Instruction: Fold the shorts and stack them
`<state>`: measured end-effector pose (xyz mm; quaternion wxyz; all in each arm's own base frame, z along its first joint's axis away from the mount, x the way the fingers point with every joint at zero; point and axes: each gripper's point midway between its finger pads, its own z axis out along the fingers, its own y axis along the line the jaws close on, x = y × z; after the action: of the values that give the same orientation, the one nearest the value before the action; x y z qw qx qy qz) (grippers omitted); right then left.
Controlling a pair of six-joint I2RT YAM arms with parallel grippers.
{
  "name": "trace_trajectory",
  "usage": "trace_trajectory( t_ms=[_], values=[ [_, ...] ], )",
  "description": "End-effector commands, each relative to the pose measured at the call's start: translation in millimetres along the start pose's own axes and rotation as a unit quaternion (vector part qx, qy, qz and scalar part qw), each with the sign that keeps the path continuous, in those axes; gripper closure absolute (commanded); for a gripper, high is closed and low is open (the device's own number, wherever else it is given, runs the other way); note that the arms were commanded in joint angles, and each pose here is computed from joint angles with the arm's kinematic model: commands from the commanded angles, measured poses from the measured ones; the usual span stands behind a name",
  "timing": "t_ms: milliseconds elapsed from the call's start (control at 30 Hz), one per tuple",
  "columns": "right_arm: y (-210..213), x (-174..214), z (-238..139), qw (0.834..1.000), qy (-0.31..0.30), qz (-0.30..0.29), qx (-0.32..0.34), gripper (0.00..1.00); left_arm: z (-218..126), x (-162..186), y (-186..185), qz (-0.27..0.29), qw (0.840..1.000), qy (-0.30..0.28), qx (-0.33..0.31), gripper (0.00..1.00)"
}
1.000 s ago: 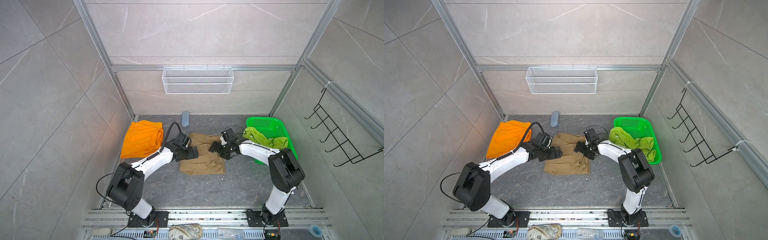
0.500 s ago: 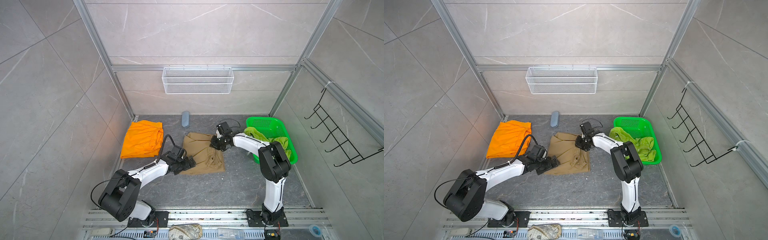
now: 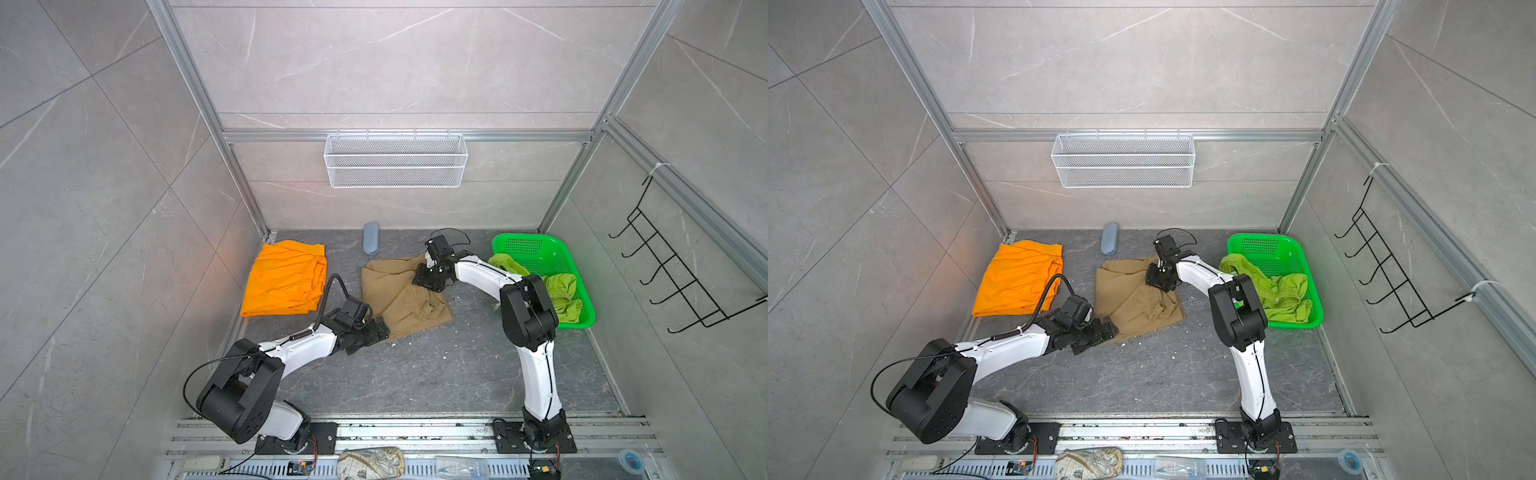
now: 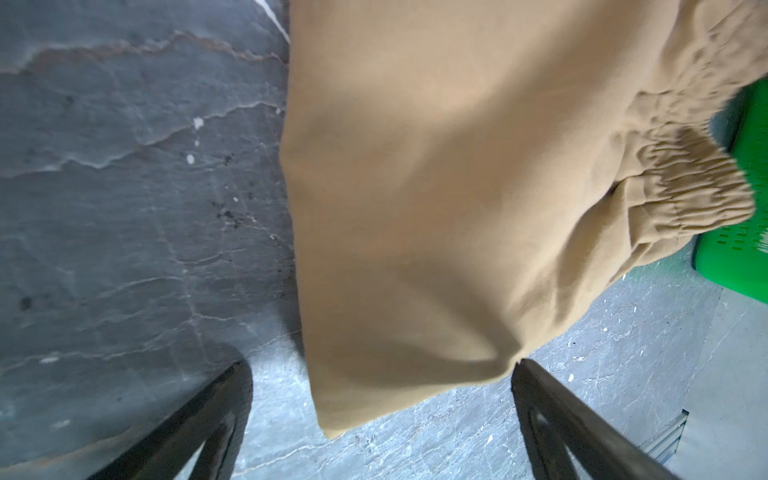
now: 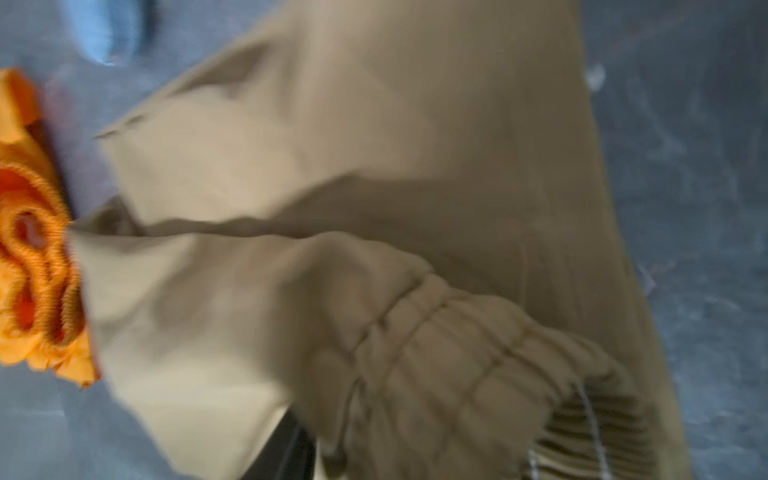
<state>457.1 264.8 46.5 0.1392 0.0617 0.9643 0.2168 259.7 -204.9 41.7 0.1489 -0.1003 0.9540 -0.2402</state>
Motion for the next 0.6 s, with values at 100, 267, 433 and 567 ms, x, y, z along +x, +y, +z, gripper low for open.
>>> trace_trajectory(
  t_ms=[100,267,433,567],
  values=[
    [21,-10,-54,0.999,-0.027,-0.036,-0.019,0.12,-53,-45,-32,0.079,0.993,-0.093,-0.001,0.00],
    [33,2,-101,0.995,-0.063,-0.045,-0.063,0.01,-85,-83,-69,0.134,0.980,-0.144,0.025,0.00],
    [41,34,-103,0.987,-0.067,-0.019,-0.147,0.01,-83,-127,-84,0.096,0.981,-0.155,0.068,0.00],
    [48,52,-94,0.978,-0.062,0.003,-0.201,0.01,-57,-155,-91,0.023,0.983,-0.123,0.133,0.00]
  ],
)
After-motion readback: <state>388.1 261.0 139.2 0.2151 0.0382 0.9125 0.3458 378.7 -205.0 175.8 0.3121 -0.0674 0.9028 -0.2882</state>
